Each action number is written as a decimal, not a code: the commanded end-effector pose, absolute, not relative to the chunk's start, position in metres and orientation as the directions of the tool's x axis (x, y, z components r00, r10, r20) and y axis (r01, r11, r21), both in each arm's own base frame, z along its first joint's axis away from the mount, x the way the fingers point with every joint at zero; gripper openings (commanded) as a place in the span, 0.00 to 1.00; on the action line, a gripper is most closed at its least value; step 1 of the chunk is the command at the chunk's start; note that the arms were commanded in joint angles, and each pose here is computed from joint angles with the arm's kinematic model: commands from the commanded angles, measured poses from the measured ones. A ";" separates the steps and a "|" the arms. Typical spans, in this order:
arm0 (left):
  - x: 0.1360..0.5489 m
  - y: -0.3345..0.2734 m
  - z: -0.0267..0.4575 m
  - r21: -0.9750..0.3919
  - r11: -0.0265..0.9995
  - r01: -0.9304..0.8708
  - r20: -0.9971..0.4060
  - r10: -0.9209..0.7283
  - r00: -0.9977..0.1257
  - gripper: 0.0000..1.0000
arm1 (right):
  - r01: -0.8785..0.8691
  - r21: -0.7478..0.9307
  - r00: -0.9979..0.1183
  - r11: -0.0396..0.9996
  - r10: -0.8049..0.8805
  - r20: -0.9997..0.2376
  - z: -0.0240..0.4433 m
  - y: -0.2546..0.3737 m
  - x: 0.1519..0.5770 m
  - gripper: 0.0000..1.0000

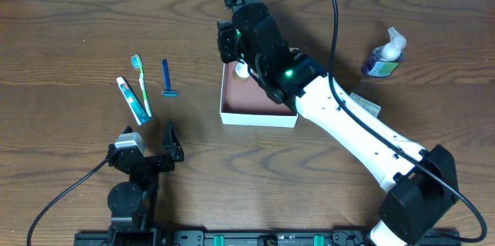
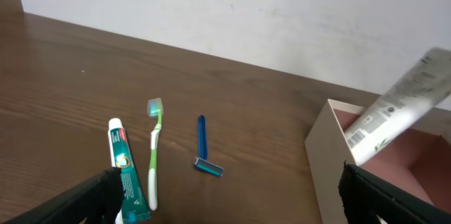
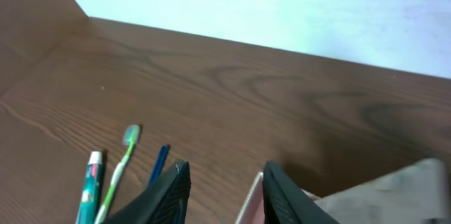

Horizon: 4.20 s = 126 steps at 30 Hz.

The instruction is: Pack container

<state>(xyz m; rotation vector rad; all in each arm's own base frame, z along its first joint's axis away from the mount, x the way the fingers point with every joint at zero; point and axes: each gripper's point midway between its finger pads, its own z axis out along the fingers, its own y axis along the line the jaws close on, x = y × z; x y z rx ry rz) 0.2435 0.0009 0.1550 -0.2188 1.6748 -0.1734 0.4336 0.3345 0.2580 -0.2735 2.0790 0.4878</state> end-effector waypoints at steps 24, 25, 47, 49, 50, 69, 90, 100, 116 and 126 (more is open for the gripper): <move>0.244 0.003 0.135 -0.224 0.973 -0.060 -0.961 -0.231 -0.152 0.98 | 0.188 0.119 -0.848 0.975 0.223 -0.481 0.128 0.139 0.429 0.31; 0.244 0.003 0.135 -0.224 0.973 -0.060 -0.961 -0.231 -0.152 0.98 | 0.194 0.117 -0.851 0.974 0.227 -0.474 0.123 0.138 0.427 0.31; 0.244 0.003 0.135 -0.224 0.973 -0.060 -0.961 -0.231 -0.152 0.98 | 0.056 0.164 -0.839 0.985 0.136 -0.527 0.087 0.151 0.434 0.31; 0.244 0.003 0.135 -0.224 0.973 -0.060 -0.961 -0.231 -0.152 0.98 | 0.053 0.169 -0.838 0.984 0.136 -0.529 0.084 0.152 0.434 0.31; 0.244 0.003 0.135 -0.224 0.973 -0.060 -0.961 -0.231 -0.152 0.98 | 0.051 0.173 -0.838 0.984 0.136 -0.528 0.082 0.152 0.433 0.31; 0.244 0.003 0.135 -0.224 0.973 -0.060 -0.961 -0.231 -0.152 0.98 | 0.003 0.213 -0.833 0.977 0.121 -0.540 0.082 0.161 0.436 0.01; 0.244 0.003 0.135 -0.224 0.973 -0.060 -0.961 -0.231 -0.152 0.98 | -0.311 0.315 -0.675 0.897 0.025 -0.737 0.203 0.235 0.425 0.02; 0.244 0.003 0.135 -0.224 0.973 -0.060 -0.961 -0.231 -0.152 0.98 | -0.472 0.270 -0.607 0.839 -0.087 -0.790 0.201 0.306 0.403 0.02; 0.244 0.003 0.135 -0.224 0.973 -0.060 -0.961 -0.231 -0.152 0.98 | -0.525 0.227 -0.570 0.820 -0.140 -0.810 0.167 0.331 0.417 0.04; 0.244 0.003 0.135 -0.224 0.973 -0.060 -0.961 -0.231 -0.152 0.98 | -0.548 0.221 -0.542 0.806 -0.142 -0.828 0.174 0.335 0.419 0.19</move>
